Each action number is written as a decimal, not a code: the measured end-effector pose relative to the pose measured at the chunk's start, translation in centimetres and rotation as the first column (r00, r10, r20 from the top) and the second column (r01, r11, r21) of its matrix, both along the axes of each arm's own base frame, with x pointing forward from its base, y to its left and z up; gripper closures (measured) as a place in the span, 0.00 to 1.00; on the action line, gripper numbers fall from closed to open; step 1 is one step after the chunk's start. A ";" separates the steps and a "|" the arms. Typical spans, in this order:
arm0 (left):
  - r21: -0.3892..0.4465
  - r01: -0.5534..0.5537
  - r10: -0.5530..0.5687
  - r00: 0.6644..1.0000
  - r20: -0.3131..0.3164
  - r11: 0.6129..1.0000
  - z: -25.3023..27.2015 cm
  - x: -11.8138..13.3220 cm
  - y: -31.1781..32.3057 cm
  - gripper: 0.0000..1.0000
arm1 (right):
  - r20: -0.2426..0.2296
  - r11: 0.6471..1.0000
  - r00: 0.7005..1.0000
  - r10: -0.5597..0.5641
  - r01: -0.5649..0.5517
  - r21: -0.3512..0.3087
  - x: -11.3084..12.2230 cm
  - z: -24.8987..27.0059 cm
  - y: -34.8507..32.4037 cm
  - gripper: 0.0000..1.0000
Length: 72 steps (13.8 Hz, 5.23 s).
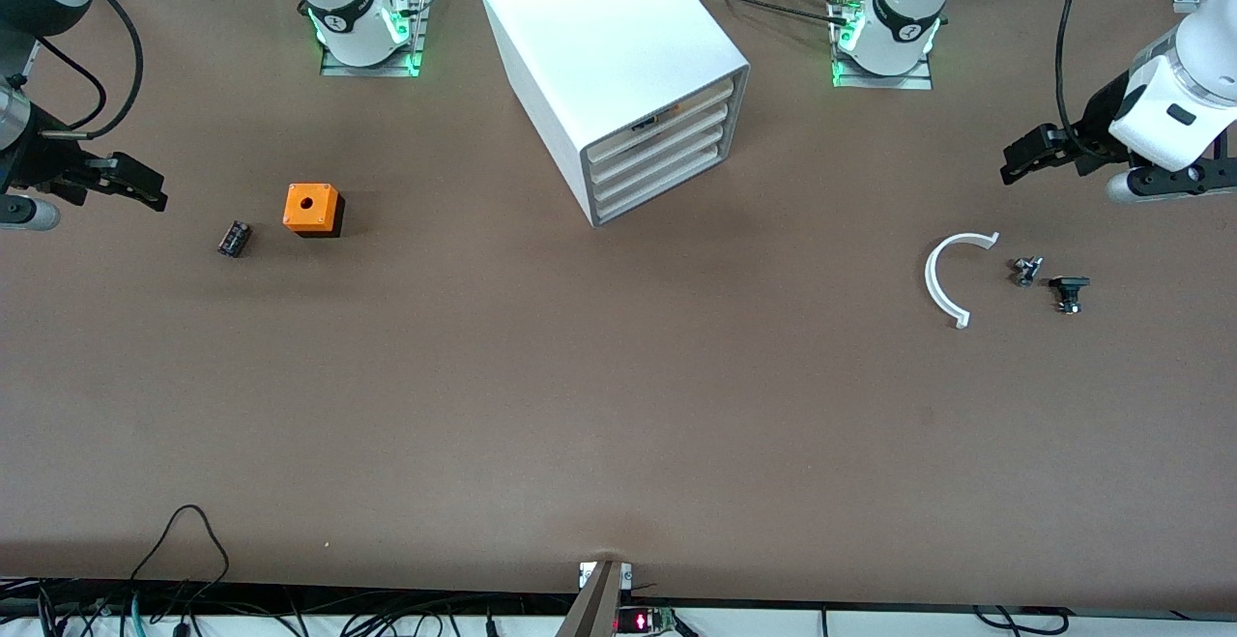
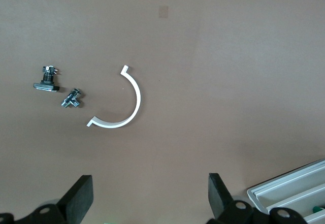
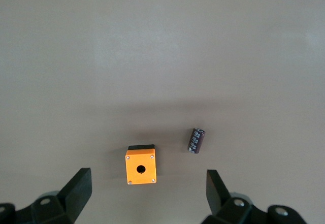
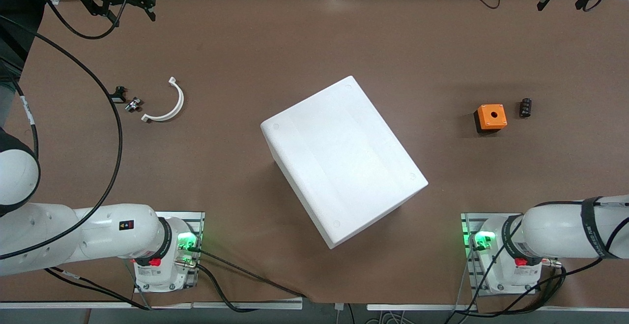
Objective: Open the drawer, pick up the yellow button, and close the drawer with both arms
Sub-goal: 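Reach the left gripper to the cabinet drawer handle and grasp it, then pull the drawer open with the left gripper while the right gripper approaches, then release the drawer with the left gripper while the right gripper reaches inside, then grasp the yellow push button inside the drawer with the right gripper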
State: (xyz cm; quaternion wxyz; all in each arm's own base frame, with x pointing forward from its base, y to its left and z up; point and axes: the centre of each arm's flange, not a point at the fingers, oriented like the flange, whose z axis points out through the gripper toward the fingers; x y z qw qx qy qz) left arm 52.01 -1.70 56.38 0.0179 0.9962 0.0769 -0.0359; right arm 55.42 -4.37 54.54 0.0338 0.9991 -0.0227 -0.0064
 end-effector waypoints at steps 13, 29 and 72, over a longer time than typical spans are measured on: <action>-0.049 0.040 -0.048 0.986 -0.160 0.998 -4.9 1.2 -0.9 0.00 | 0.002 1.000 1.000 0.003 -0.003 0.000 0.0 0.1 0.2 0.00; -0.657 -0.054 -0.421 0.728 -0.542 0.752 -26.3 -9.2 -28.3 0.00 | 0.029 0.988 0.993 0.111 -0.113 0.101 3.3 -4.4 9.0 0.00; 0.013 0.089 -0.089 0.996 -0.008 0.996 -0.4 3.2 1.0 0.00 | 0.056 -0.263 -0.262 0.963 -0.965 0.009 -10.0 -15.1 65.3 0.00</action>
